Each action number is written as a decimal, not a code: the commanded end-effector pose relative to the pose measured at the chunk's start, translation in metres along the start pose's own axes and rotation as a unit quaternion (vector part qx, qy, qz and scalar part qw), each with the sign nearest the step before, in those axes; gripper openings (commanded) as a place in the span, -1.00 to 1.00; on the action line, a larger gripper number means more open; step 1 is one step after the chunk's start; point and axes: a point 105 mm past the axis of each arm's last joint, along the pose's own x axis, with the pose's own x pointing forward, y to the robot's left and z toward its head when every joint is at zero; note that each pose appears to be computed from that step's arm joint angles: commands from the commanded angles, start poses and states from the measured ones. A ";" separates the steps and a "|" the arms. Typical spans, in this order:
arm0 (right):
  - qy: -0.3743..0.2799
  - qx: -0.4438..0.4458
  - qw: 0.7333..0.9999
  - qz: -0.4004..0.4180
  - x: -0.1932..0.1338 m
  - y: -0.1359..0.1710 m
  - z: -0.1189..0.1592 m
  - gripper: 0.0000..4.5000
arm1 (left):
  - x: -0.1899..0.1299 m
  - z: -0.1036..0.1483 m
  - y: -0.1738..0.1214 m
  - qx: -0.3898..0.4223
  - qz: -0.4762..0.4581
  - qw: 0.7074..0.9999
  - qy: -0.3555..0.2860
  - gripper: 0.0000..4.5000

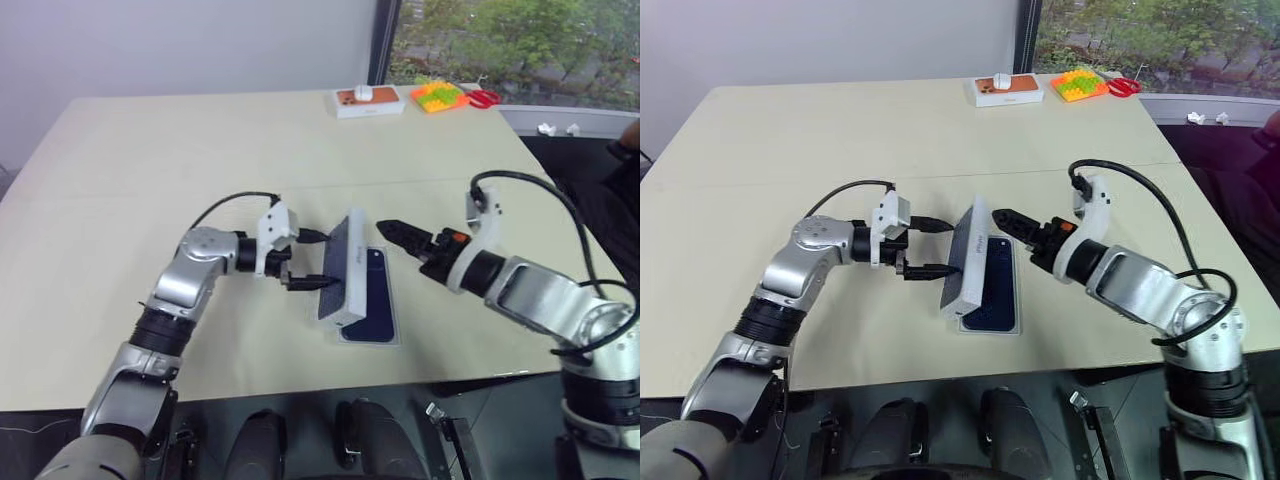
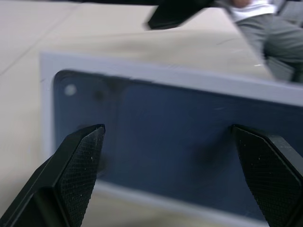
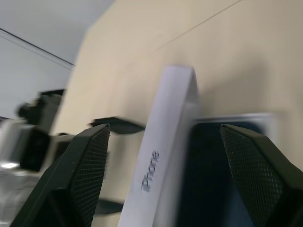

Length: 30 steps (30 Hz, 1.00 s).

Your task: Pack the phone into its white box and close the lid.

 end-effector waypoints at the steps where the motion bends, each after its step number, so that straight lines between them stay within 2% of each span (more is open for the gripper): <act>1: -0.021 -0.039 0.999 -0.013 -0.009 -0.007 0.013 0.74 | 0.000 0.007 0.000 -0.001 -0.002 1.000 -0.001 0.89; 3: -0.020 -0.051 0.998 -0.022 -0.012 -0.012 0.015 0.75 | -0.005 0.008 0.006 -0.020 0.013 1.000 -0.009 0.61; 10: -0.005 -0.125 0.990 -0.060 -0.016 -0.026 0.017 0.75 | -0.031 0.013 0.024 -0.059 0.080 0.995 -0.026 -0.93; 13: 0.010 -0.174 0.982 -0.071 -0.017 -0.030 0.015 0.75 | -0.047 0.005 0.041 -0.093 0.146 0.985 -0.005 -0.98; 16: 0.042 -0.266 0.958 -0.093 -0.018 -0.035 0.012 0.75 | -0.061 -0.016 0.051 -0.117 0.198 0.971 0.057 -0.98; 19: 0.075 -0.351 0.927 -0.108 -0.019 -0.040 0.006 0.38 | -0.059 -0.037 0.044 -0.123 0.191 0.964 0.140 -1.00; 23: 0.112 -0.434 0.888 -0.100 -0.016 -0.038 -0.005 -0.52 | -0.035 -0.028 0.032 -0.120 0.136 0.975 0.130 -1.00; 25: 0.121 -0.453 0.878 -0.091 -0.014 -0.037 -0.010 -0.98 | -0.026 -0.024 0.028 -0.115 0.115 0.978 0.130 -1.00; 30: 0.128 -0.470 0.871 -0.064 -0.007 -0.030 -0.023 -0.98 | -0.011 -0.021 0.017 -0.110 0.062 0.982 0.141 -1.00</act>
